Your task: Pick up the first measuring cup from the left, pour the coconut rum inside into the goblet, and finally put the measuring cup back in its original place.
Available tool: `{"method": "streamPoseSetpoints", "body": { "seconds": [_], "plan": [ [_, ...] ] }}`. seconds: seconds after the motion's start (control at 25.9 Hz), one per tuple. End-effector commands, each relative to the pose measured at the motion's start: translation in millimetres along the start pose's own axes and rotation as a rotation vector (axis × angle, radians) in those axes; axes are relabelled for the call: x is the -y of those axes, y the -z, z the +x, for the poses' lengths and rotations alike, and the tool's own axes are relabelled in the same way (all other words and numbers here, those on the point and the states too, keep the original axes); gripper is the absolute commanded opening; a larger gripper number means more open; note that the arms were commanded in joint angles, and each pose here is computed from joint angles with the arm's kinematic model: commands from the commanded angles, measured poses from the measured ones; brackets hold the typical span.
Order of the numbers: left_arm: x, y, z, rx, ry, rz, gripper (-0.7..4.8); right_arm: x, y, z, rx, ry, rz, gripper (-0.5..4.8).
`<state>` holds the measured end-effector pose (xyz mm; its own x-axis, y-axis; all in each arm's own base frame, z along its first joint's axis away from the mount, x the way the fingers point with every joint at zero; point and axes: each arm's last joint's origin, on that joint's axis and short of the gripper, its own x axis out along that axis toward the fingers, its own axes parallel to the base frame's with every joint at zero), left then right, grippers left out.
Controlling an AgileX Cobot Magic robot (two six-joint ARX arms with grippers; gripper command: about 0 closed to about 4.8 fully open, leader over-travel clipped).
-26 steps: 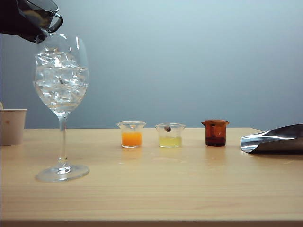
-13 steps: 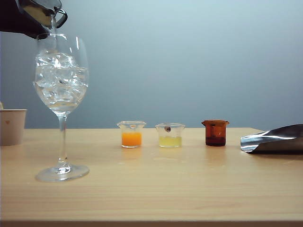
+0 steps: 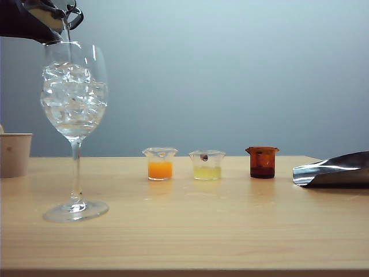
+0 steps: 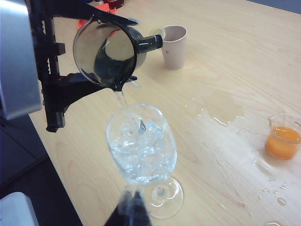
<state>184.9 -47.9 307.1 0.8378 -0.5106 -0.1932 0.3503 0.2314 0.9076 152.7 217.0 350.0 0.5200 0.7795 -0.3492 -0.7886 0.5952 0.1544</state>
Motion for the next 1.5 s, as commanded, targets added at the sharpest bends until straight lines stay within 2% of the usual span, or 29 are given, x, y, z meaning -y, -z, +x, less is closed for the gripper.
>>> {"method": "streamPoseSetpoints", "body": {
  "seconds": [0.04, 0.12, 0.35, 0.46, 0.66, 0.96, 1.12, 1.23, 1.31, 1.43, 1.5],
  "plan": [
    [-3.9, -2.0, -1.2, 0.017, -0.029, 0.04, 0.79, -0.5, -3.7, -1.6, 0.031, -0.003, 0.0, -0.09],
    [-3.5, -3.1, -0.8, 0.023, -0.027, 0.076, 0.79, -0.5, -3.8, -1.6, 0.031, -0.003, 0.0, -0.09],
    [-3.0, -8.9, 0.8, 0.046, -0.033, 0.092, 0.79, -0.8, -3.8, -1.6, 0.031, -0.005, 0.0, -0.09],
    [-3.0, -8.4, 0.8, 0.03, -0.037, 0.149, 0.79, -1.0, -4.9, -1.6, 0.043, -0.007, -0.001, -0.09],
    [-3.3, -8.2, 0.8, 0.018, -0.042, 0.19, 0.79, -1.2, -5.4, -1.6, 0.048, -0.011, 0.0, -0.09],
    [-2.8, -10.0, 1.4, 0.029, -0.042, 0.217, 0.79, -2.3, -5.1, -1.6, 0.043, -0.04, 0.006, -0.09],
    [-2.4, -8.7, 2.6, 0.003, -0.041, 0.217, 0.79, -3.7, -5.1, -1.6, 0.043, -0.046, 0.004, -0.09],
    [-2.4, -8.5, 3.6, 0.003, -0.041, 0.286, 0.79, -3.7, -4.8, -1.6, 0.041, -0.046, 0.004, -0.09],
    [-1.9, -7.8, 5.2, 0.002, -0.036, 0.292, 0.79, -4.0, -4.3, -1.4, 0.04, -0.048, 0.004, -0.09],
    [-1.8, -7.4, 6.4, 0.001, -0.036, 0.358, 0.79, -4.5, -3.5, -1.1, 0.037, -0.049, 0.002, -0.09],
    [-2.6, -7.7, 6.3, 0.002, -0.045, 0.371, 0.79, -4.7, -3.5, -1.1, 0.037, -0.05, 0.002, -0.09]
  ]
}}
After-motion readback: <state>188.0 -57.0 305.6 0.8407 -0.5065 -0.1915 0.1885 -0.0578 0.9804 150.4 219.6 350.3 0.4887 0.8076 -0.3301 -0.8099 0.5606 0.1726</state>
